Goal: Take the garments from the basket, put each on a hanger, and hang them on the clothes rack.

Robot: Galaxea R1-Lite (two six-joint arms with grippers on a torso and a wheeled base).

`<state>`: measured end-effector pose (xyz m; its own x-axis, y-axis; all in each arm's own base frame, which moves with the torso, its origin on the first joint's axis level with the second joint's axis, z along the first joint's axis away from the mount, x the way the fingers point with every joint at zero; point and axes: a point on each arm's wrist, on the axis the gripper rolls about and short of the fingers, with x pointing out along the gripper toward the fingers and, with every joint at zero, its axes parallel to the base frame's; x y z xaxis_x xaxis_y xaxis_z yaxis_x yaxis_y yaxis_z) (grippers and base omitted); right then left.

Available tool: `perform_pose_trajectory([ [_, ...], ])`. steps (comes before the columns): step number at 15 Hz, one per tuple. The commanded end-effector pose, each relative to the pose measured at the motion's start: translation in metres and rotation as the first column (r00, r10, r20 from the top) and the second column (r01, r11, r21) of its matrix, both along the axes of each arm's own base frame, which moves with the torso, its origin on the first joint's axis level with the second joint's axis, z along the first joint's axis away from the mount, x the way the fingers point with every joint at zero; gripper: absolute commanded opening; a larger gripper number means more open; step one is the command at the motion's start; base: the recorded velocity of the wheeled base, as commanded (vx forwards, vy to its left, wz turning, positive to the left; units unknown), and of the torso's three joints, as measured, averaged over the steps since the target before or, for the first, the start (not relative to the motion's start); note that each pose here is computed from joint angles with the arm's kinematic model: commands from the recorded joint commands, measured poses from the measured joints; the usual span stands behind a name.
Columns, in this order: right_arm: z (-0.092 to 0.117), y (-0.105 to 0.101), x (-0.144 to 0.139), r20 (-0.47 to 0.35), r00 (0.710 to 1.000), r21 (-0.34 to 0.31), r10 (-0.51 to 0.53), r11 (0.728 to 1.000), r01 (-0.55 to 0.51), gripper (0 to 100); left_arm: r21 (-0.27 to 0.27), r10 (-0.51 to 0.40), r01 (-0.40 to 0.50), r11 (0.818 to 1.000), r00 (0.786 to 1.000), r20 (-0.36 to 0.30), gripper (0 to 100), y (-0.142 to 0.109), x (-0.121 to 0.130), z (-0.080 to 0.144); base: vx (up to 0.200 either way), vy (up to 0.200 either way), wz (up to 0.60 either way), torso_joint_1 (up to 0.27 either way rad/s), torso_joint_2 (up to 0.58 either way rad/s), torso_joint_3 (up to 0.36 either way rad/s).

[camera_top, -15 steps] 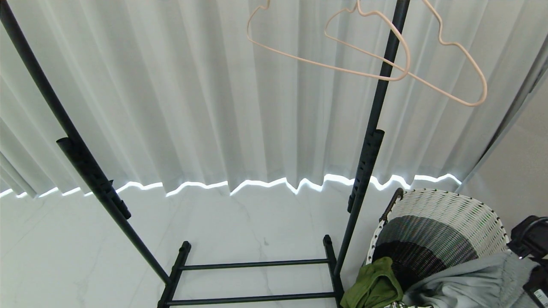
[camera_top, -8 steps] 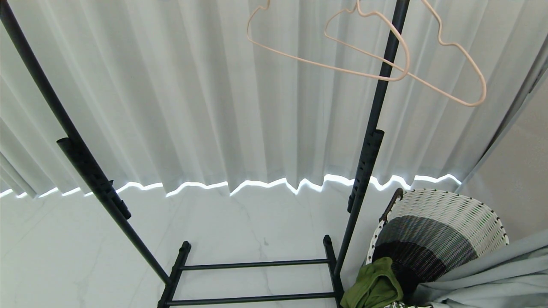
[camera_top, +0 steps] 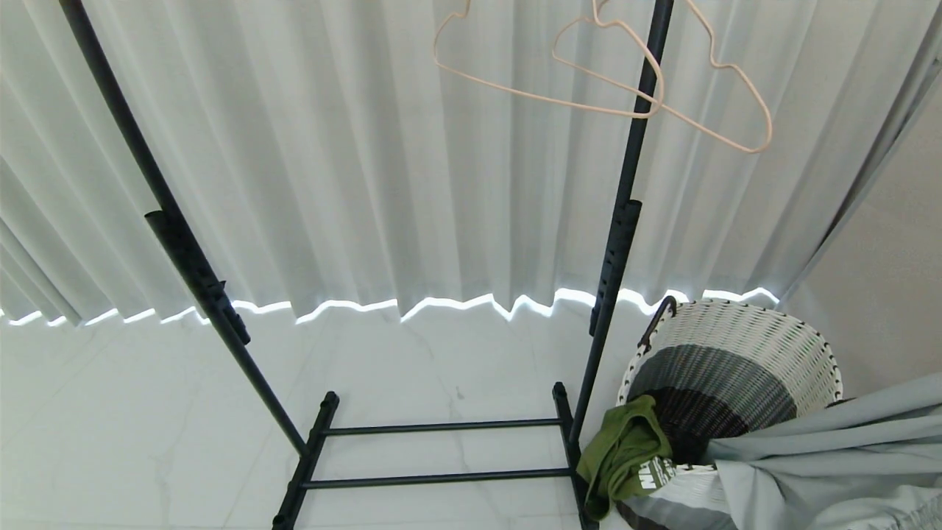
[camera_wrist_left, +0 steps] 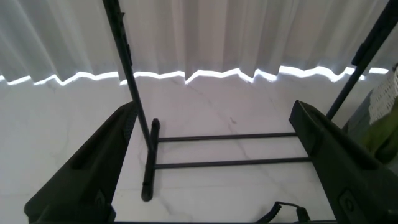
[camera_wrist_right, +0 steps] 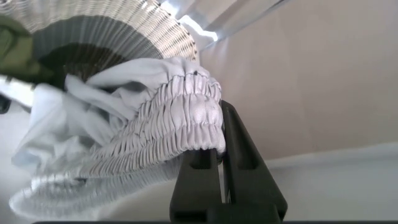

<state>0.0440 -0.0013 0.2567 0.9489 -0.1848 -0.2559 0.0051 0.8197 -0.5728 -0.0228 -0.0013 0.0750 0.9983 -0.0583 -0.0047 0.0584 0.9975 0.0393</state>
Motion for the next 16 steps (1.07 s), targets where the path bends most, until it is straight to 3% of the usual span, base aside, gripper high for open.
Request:
perform_pose_trajectory([
  [1, -0.0005, -0.0003, -0.0032, 0.009, 1.0, 0.001, 0.002, 1.0, -0.002, 0, -0.001, 0.0, 0.0, 1.0, 1.0, 0.0, 100, 0.0, 0.0, 0.0, -0.2, 0.0, 0.0, 0.002, 0.0, 0.007],
  [4, 0.0004, -0.0004, -0.0042, 0.015, 1.0, 0.0, 0.002, 1.0, -0.002, 0, -0.001, 0.0, 0.0, 1.0, 1.0, 0.0, 100, 0.0, 0.0, 0.0, -0.2, 0.0, 0.0, 0.001, 0.0, 0.005],
  [8, 0.0004, -0.001, -0.0089, 0.028, 1.0, -0.001, 0.003, 1.0, -0.003, 0, 0.0, 0.0, 0.0, 1.0, 1.0, 0.0, 100, 0.0, 0.0, 0.0, 0.0, 0.0, 0.0, 0.0, 0.0, 0.0],
  [13, -0.0008, -0.0009, -0.0089, 0.025, 1.0, 0.0, 0.008, 1.0, -0.008, 0, 0.002, -0.002, 0.002, 1.0, 1.0, 0.0, 100, 0.0, 0.0, 0.0, 0.0, 0.2, 0.0, 0.003, 0.0, 0.001],
  [16, 0.0009, -0.0009, -0.0085, 0.031, 1.0, 0.005, 0.005, 1.0, -0.005, 0, -0.003, -0.002, 0.002, 1.0, 1.0, 0.0, 100, 0.0, 0.0, 0.0, 0.0, 0.0, 0.0, 0.0, 0.0, 0.0],
])
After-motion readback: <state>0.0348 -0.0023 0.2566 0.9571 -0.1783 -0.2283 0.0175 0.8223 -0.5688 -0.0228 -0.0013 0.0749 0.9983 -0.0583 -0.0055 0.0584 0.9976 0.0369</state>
